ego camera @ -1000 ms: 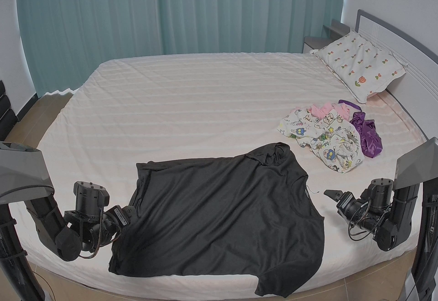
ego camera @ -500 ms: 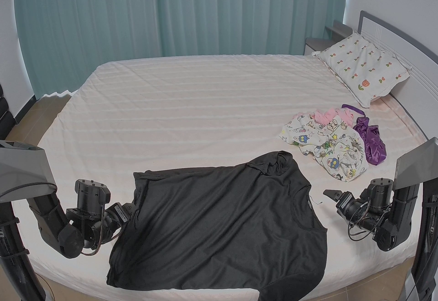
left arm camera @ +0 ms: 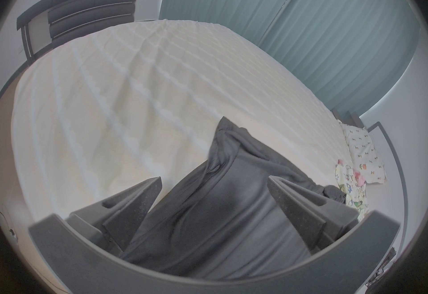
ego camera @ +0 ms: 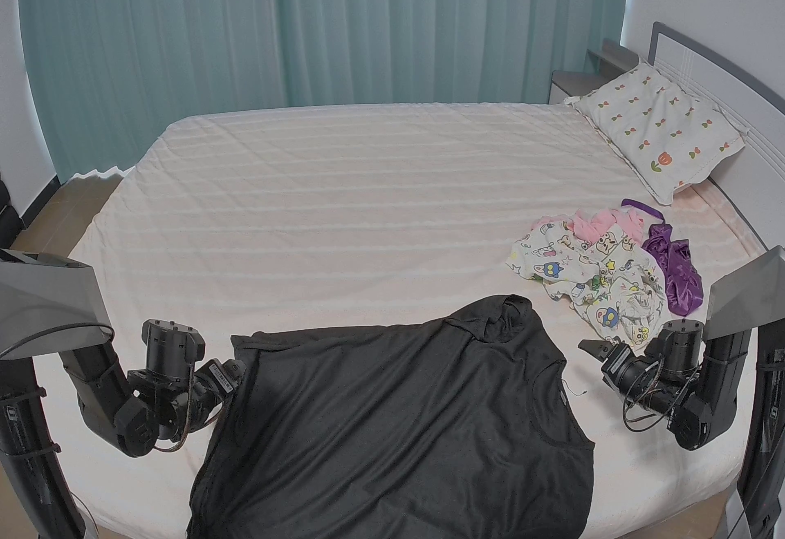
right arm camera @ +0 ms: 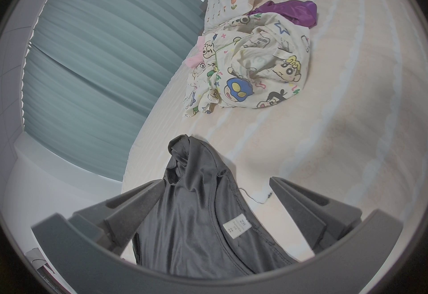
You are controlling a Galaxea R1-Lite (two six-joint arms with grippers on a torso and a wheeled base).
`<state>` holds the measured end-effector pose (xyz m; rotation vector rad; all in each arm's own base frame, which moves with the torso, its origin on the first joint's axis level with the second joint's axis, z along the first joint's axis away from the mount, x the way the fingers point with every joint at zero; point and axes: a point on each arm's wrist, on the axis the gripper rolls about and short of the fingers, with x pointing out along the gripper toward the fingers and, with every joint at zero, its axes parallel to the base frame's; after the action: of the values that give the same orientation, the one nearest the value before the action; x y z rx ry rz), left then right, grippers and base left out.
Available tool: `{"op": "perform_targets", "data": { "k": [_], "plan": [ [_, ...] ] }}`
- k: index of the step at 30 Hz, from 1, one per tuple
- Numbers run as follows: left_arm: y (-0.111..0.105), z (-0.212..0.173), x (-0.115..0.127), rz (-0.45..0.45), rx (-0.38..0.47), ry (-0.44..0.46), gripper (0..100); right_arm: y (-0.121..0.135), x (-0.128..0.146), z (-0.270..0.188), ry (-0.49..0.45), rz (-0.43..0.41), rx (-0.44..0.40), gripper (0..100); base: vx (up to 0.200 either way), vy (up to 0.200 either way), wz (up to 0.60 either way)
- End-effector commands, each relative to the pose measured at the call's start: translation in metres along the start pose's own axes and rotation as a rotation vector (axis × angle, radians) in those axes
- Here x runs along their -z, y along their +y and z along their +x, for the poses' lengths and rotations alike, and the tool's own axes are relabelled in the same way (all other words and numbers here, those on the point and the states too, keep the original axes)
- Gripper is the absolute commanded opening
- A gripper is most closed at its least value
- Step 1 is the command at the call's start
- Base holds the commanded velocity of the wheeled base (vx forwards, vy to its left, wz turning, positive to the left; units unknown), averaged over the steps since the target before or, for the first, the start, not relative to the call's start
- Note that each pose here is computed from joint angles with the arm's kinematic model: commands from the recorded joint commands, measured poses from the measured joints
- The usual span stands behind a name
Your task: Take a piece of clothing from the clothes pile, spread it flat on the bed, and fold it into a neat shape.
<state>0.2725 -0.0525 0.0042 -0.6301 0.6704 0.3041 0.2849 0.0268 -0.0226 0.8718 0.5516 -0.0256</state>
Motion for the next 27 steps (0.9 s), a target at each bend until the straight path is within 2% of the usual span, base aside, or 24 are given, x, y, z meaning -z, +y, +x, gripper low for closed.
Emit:
{"op": "perform_targets", "data": {
  "k": [1,11,15,20,21,25,27],
  "plan": [
    [-0.007,0.018,-0.001,-0.013,0.005,-0.007,100,0.002,0.000,0.000,-0.004,-0.002,-0.012,100,0.000,0.000,0.00],
    [-0.023,0.068,-0.019,-0.029,0.032,-0.077,100,0.001,0.001,-0.002,0.002,-0.001,-0.005,100,0.000,0.000,0.00],
    [-0.028,0.100,-0.021,0.025,0.036,-0.101,100,0.001,0.001,-0.002,0.003,-0.001,-0.006,100,0.000,0.000,0.00],
    [-0.030,0.117,-0.023,0.027,0.035,-0.109,100,0.001,0.001,-0.001,0.003,-0.001,-0.006,100,0.000,0.000,0.00],
    [-0.030,0.120,-0.024,0.029,0.033,-0.103,0,0.001,0.001,-0.001,0.003,-0.001,-0.006,100,0.000,0.000,0.00],
    [-0.031,0.135,-0.027,0.033,0.006,-0.088,0,0.000,0.002,-0.001,0.004,-0.001,-0.005,100,0.000,0.000,0.00],
    [-0.035,0.141,-0.038,0.017,0.010,-0.114,0,0.000,0.002,-0.001,0.004,-0.001,-0.005,100,0.000,0.000,0.00]
  ]
}}
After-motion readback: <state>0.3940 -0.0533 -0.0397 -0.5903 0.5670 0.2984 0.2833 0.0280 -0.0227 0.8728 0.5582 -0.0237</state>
